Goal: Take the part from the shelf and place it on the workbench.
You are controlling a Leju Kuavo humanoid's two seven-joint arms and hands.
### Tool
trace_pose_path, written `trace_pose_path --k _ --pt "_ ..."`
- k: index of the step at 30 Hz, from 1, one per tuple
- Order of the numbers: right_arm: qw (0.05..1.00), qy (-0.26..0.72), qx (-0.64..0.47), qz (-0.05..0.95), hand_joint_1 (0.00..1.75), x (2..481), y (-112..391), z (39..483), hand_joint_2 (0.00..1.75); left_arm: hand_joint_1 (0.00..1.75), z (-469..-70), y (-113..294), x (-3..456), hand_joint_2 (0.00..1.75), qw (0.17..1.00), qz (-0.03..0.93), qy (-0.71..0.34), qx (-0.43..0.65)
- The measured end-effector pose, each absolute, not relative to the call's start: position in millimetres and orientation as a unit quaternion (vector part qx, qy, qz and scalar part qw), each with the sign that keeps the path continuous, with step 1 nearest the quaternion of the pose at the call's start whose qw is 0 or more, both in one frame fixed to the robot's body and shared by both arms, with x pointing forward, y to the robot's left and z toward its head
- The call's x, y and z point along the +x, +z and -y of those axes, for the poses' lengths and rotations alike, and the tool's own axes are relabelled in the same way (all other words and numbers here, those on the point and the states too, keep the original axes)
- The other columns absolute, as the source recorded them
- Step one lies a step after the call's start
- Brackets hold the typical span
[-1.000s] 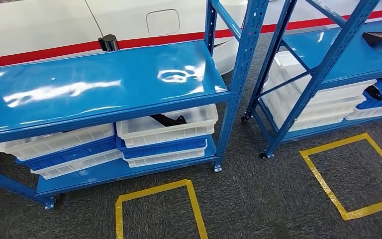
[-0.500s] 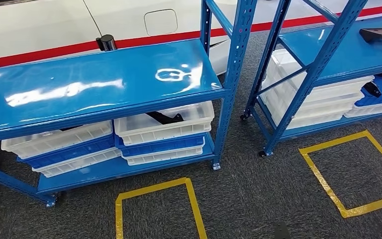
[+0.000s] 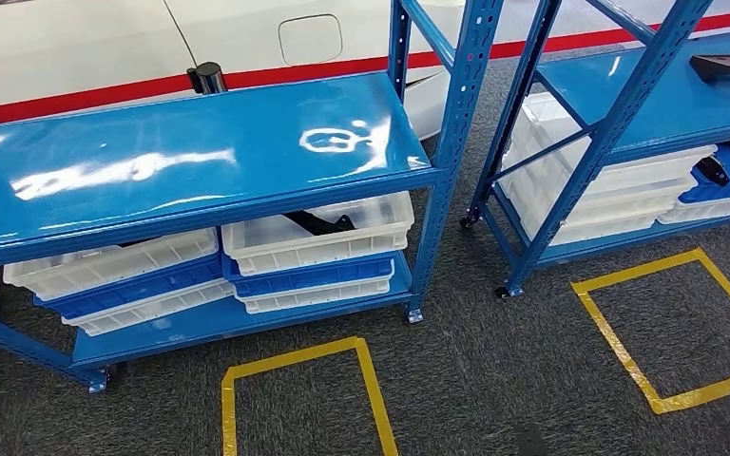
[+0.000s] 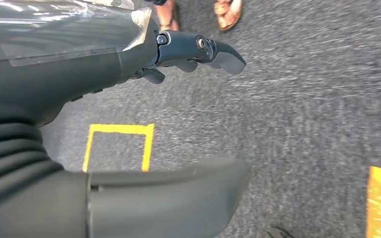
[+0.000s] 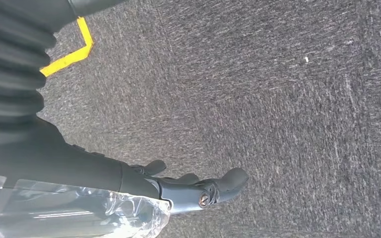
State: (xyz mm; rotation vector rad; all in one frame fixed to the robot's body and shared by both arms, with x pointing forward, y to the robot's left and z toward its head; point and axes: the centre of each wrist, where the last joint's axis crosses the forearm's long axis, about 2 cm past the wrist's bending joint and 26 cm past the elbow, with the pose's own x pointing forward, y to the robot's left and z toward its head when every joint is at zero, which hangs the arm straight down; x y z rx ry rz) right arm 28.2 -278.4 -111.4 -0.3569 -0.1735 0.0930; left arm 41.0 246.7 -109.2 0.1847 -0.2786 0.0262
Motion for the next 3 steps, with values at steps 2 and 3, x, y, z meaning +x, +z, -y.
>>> trace_pose_path --k 2,3 --pt "0.98 0.046 -0.177 0.084 0.0 28.1 -111.4 278.3 1.75 0.0 -246.6 -109.2 41.0 1.75 0.987 0.129 0.014 0.092" --pt "0.98 0.046 -0.177 0.083 0.0 28.1 -111.4 278.3 1.75 0.0 -246.6 -109.2 41.0 1.75 0.987 0.128 0.014 0.092"
